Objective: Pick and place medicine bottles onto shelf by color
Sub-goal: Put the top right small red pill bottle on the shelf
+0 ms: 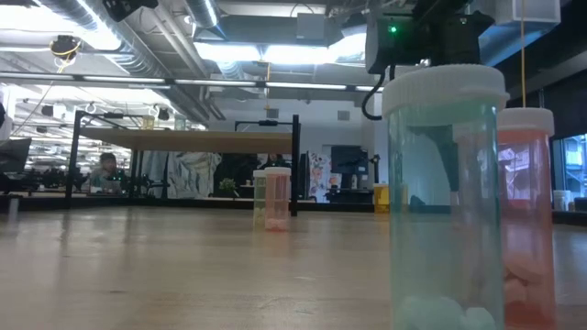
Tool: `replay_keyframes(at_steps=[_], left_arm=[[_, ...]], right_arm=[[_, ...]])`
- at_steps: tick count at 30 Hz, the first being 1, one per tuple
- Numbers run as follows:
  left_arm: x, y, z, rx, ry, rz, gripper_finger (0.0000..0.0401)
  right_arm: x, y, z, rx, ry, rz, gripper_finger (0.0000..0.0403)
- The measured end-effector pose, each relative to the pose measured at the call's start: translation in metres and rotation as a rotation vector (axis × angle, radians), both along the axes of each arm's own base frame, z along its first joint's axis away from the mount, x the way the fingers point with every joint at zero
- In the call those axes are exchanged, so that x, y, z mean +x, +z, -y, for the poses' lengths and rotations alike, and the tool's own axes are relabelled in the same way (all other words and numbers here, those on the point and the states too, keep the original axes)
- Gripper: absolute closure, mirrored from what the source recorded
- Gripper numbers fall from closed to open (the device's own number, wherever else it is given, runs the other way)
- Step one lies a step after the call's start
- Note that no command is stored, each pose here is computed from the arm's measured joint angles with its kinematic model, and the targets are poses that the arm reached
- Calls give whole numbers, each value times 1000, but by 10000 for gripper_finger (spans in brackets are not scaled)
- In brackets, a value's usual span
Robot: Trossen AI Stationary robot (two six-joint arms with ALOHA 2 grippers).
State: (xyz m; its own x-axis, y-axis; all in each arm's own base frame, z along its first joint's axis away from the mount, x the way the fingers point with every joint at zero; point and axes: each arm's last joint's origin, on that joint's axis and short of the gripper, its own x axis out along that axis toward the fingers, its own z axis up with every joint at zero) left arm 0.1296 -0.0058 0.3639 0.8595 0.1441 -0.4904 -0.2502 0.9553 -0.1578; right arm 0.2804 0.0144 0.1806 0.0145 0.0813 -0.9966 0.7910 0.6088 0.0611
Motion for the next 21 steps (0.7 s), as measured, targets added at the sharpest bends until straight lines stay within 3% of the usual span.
replay_keyframes(at_steps=[13,21], left_arm=[[0,0,0,-1,0,0,399],[-1,-1,-1,-58,68,5,344]], right_arm=[[17,25,0,-8,66,100,282],[26,43,0,-28,74,157,280]])
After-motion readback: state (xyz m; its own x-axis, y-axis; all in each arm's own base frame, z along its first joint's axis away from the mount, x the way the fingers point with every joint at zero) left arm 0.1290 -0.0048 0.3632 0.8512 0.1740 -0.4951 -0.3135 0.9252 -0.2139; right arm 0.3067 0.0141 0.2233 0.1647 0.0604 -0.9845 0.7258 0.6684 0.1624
